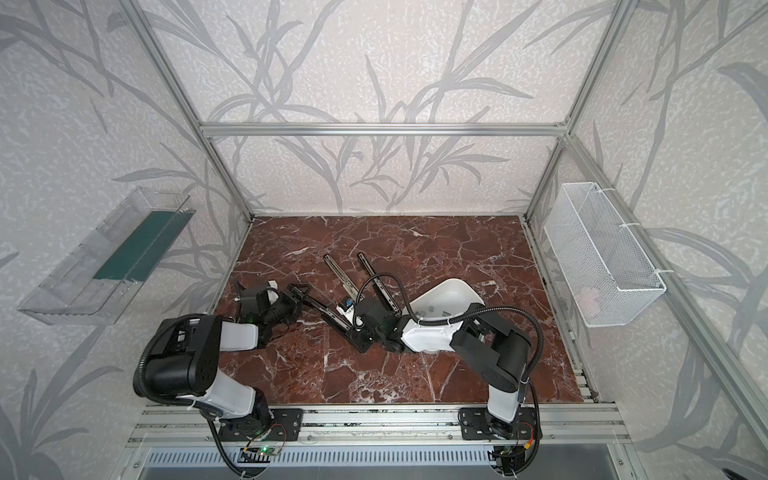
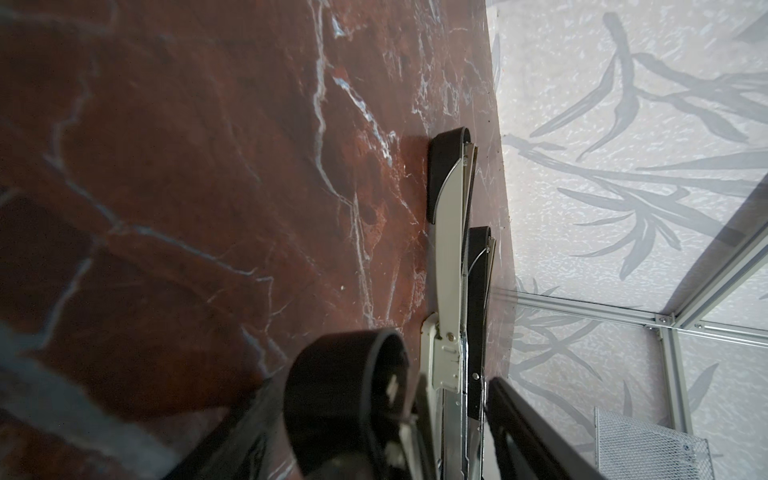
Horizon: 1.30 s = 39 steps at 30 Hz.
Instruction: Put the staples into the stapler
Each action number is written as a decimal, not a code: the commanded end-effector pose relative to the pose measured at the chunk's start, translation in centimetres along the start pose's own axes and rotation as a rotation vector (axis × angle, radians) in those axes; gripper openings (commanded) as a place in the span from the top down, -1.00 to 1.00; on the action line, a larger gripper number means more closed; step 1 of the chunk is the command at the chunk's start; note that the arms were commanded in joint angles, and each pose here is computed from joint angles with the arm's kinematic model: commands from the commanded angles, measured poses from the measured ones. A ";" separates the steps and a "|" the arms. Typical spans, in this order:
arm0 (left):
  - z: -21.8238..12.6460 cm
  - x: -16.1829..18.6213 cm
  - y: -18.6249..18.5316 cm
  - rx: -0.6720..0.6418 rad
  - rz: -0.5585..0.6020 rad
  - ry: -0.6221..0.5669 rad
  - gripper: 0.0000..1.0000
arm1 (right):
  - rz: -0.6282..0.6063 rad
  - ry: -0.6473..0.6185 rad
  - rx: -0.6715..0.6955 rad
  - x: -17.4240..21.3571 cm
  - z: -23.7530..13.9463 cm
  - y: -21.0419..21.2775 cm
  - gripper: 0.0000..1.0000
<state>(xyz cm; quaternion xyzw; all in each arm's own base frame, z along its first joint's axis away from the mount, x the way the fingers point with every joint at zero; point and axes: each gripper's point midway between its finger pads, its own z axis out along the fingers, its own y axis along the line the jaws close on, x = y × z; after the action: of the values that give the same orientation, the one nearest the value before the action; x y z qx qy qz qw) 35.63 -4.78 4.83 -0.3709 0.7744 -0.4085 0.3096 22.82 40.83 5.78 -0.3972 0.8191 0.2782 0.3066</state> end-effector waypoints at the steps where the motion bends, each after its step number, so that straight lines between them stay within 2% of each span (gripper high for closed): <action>1: -0.3 0.2 -0.2 0.005 -0.024 -0.016 -0.60 | -0.020 -0.117 -0.031 -3.9 -0.9 1.1 1.00; 9: -0.7 -2.5 -0.5 -0.024 0.018 -0.073 -0.57 | -0.021 -0.099 0.009 -2.6 -1.8 0.4 1.00; 16: -0.3 -2.9 -1.9 0.033 0.041 -0.069 -0.47 | -0.009 -0.070 0.012 -1.9 -0.8 0.2 1.00; 17: -0.1 -2.9 -2.0 0.042 0.038 -0.061 -0.47 | -0.030 -0.066 -0.013 -1.7 -0.7 1.6 1.00; 19: 0.2 -2.6 -1.8 0.050 0.020 -0.048 -0.45 | -0.037 -0.068 -0.018 -1.9 -0.7 1.9 1.00; 23: 0.1 -2.3 -0.7 0.015 0.017 -0.050 -0.46 | -0.033 -0.071 -0.033 -1.9 -0.5 2.2 1.00; 30: 0.1 -2.8 -1.5 0.041 0.036 -0.066 -0.47 | -0.041 -0.050 -0.033 -1.4 -0.3 2.4 1.00; 34: -0.1 -3.1 -2.2 0.049 0.051 -0.073 -0.32 | -0.020 -0.010 0.023 -0.4 0.3 1.3 1.00; 39: -0.8 -3.2 -3.0 0.043 0.102 -0.083 -0.10 | -0.007 0.024 -0.002 0.1 1.2 1.6 1.00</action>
<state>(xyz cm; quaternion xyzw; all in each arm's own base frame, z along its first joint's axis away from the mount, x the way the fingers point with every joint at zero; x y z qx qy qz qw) 36.78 -3.06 5.85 -0.3684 0.7730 -0.3912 0.3371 21.52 40.71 3.58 -0.4038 0.8340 0.2497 0.2811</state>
